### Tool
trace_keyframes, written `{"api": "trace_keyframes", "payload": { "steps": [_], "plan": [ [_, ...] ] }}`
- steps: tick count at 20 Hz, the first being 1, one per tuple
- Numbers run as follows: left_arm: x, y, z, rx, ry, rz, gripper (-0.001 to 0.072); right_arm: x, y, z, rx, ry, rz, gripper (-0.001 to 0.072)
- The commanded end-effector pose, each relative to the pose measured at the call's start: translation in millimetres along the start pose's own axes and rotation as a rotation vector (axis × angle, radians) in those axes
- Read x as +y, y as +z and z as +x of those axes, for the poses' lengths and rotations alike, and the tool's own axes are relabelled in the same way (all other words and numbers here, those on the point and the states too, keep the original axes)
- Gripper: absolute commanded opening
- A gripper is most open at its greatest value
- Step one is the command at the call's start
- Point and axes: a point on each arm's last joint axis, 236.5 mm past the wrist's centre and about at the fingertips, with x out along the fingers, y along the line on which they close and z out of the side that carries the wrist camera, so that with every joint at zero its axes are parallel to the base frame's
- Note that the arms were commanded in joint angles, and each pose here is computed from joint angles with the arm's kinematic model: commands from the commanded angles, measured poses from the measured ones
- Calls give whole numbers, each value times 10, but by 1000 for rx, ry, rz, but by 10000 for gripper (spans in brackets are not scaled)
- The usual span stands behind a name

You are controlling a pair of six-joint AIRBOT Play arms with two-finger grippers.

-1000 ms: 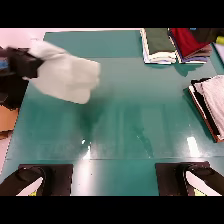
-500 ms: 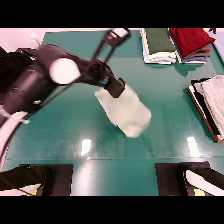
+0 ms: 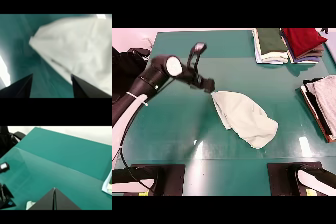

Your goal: Fold the shirts.

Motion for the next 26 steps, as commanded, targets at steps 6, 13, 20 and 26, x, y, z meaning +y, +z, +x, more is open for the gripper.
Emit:
{"api": "trace_keyframes", "payload": {
  "steps": [6,13,20,26],
  "plan": [
    [-332,-970,720,134,-172,-134,562,24,-100,129,42,27,7,20],
    [-660,-1067,974,136,-211,-132,497,178,-124,190,53,65,-5,20],
    [-336,-807,743,102,-123,-19,23,-158,-779,75,275,-5,84,20],
    [165,-336,264,-30,-62,-66,23,-914,-3069,-203,678,-230,476,178]
  ]
}}
